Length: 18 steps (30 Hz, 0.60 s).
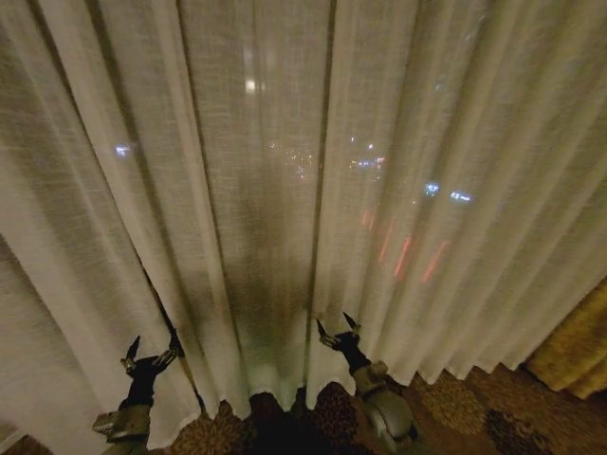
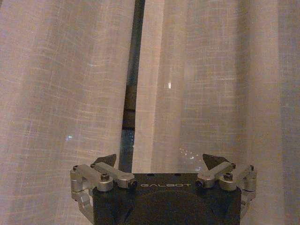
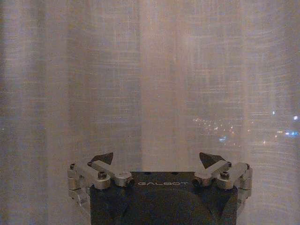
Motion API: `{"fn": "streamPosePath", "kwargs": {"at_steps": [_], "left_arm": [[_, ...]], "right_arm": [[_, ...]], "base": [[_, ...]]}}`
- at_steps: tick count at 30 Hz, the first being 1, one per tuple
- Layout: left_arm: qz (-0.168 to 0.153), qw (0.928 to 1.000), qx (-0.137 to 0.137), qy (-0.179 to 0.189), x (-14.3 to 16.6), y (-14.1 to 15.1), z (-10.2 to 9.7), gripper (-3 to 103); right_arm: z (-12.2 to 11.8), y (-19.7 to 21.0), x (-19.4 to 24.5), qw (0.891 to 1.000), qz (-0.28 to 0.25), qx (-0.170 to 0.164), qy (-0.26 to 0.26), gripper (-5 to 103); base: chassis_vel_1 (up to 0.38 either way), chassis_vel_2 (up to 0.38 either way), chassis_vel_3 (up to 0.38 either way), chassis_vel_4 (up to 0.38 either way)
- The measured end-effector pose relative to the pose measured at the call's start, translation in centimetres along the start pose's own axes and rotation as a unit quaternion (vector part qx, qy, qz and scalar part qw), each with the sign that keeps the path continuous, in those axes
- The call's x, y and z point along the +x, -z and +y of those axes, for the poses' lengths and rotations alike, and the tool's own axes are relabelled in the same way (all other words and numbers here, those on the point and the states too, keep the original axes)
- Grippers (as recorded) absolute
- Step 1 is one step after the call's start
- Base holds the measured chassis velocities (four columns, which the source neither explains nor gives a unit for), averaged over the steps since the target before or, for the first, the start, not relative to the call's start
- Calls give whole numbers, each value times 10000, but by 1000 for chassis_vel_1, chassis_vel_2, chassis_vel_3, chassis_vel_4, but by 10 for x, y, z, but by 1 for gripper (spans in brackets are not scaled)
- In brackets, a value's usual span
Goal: Open the curtains by pulling them apart, changing their state from closed to fully open.
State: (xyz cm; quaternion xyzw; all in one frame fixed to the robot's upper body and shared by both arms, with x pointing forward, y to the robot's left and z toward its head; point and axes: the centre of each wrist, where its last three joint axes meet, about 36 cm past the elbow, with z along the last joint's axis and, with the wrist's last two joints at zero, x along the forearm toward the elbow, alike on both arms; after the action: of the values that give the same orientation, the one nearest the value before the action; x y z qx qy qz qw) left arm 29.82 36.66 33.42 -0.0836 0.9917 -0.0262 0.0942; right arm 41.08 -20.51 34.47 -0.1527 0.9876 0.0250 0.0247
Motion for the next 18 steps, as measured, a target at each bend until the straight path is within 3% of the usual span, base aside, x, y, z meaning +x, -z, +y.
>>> {"fn": "streamPosePath", "kwargs": {"at_steps": [13, 18], "left_arm": [[0, 10000, 0, 0, 0, 0, 0, 100], [1, 10000, 0, 0, 0, 0, 0, 100]], "right_arm": [[-7, -17, -65, 9988, 258, -313, -278, 100], [-9, -22, -91, 9975, 363, -241, -547, 100]], "base": [[0, 0, 0, 0], [0, 0, 0, 0]]}}
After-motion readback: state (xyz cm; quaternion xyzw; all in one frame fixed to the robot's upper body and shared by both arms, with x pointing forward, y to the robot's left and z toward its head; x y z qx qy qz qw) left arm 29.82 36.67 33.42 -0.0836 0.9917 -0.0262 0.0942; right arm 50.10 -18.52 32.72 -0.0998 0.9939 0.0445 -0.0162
